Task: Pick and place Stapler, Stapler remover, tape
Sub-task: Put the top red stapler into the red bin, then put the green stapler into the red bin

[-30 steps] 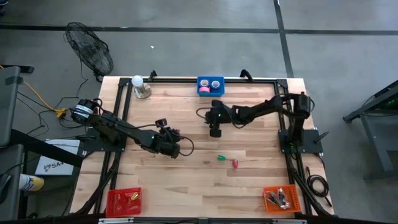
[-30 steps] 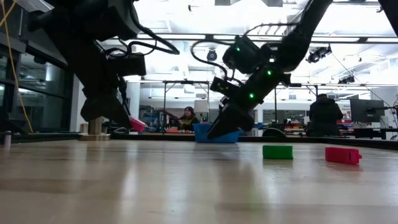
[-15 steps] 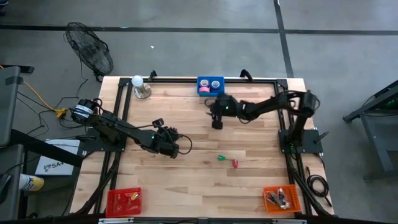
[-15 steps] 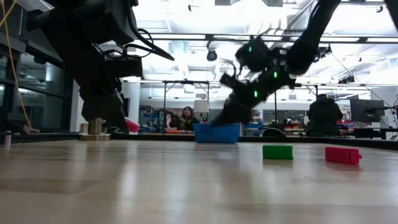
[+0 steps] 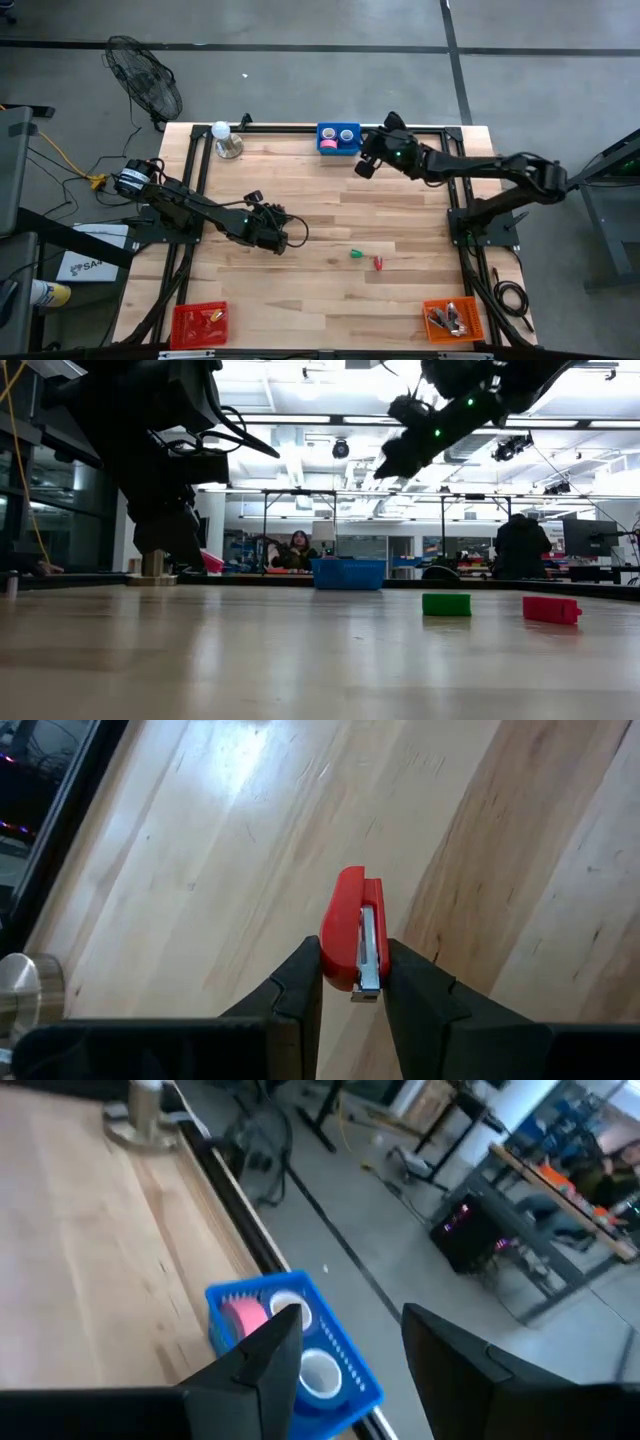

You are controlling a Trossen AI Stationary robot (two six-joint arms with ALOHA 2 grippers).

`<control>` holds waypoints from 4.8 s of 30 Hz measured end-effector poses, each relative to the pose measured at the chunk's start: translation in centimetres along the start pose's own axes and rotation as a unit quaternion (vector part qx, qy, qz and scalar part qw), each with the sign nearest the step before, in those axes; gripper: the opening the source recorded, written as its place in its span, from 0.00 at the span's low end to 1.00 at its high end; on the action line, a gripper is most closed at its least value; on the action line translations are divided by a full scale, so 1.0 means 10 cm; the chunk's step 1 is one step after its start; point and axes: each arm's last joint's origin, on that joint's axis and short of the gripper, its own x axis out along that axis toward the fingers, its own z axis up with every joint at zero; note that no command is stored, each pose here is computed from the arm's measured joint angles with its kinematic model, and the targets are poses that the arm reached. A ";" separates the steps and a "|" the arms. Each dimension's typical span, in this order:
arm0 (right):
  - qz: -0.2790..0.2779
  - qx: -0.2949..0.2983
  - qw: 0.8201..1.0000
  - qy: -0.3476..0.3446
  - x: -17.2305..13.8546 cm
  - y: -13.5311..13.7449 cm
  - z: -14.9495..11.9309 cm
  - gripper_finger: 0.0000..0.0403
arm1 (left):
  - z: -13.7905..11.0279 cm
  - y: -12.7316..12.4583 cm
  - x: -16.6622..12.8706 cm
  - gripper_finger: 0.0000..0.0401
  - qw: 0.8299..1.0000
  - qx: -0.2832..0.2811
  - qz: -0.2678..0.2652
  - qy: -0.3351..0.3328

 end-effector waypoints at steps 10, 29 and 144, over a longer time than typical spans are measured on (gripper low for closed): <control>0.126 -0.004 0.992 0.019 0.30 0.26 -0.25 0.41 | 0.08 -0.02 -0.07 0.20 0.998 -0.002 -0.057 0.033; 0.134 -0.003 0.991 0.019 0.35 0.61 -0.29 0.41 | 0.25 -0.01 -0.61 0.20 0.963 0.048 -0.162 0.210; 0.408 -0.091 0.885 0.206 -0.88 1.73 -0.78 0.41 | -0.07 -0.56 -0.56 0.54 0.995 -0.009 -0.047 0.088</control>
